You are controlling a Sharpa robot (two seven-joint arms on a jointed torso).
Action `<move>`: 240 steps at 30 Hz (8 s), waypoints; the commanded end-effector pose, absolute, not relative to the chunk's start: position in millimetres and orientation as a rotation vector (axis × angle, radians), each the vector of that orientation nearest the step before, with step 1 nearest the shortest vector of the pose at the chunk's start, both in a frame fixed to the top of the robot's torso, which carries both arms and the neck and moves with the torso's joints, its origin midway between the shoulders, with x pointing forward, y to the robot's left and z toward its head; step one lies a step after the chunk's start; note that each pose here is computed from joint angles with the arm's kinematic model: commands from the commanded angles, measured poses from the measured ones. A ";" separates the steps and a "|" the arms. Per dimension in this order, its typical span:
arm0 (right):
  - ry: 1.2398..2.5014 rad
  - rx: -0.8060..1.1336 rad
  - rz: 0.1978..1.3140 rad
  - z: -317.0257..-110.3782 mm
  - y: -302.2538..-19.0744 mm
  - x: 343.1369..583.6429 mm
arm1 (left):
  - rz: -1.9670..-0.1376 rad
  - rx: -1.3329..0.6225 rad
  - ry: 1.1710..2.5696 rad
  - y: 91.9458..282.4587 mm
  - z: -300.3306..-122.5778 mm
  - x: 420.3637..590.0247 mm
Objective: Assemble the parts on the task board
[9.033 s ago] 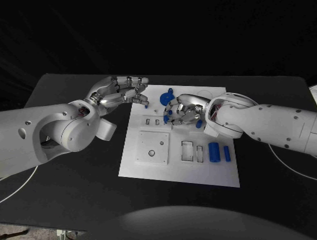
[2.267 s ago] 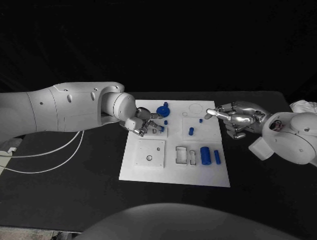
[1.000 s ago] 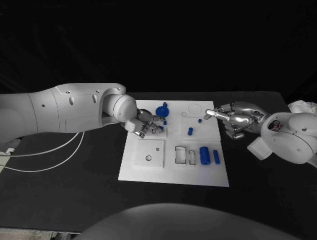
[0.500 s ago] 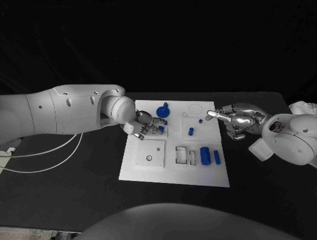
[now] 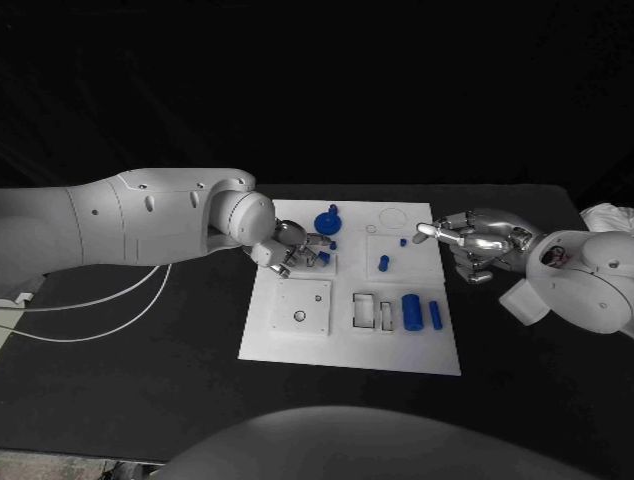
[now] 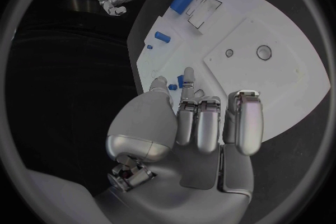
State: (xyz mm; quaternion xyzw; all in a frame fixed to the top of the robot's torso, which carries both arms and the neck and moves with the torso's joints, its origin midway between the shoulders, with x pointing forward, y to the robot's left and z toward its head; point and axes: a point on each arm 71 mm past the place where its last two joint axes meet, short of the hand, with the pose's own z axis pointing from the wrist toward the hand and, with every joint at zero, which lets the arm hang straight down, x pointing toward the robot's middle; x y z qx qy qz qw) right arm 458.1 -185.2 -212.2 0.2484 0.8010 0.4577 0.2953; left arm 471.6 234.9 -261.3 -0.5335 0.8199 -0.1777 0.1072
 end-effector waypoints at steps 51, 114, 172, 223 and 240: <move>2.163 0.655 1.235 -220.5 -183.1 456.3 | -0.314 -1.477 2.566 237.1 -270.8 472.0; 2.194 0.669 1.228 -230.2 -184.1 454.4 | -0.232 -1.299 2.593 236.1 -276.4 481.5; 2.219 0.708 1.232 -238.9 -185.0 453.0 | -0.242 -1.266 2.620 231.3 -276.0 484.9; 2.227 0.717 1.231 -242.8 -185.9 452.3 | -0.200 -1.158 2.592 230.5 -274.4 485.3; 2.225 0.724 1.227 -244.1 -189.3 451.7 | -0.215 -1.111 2.543 226.3 -271.7 481.4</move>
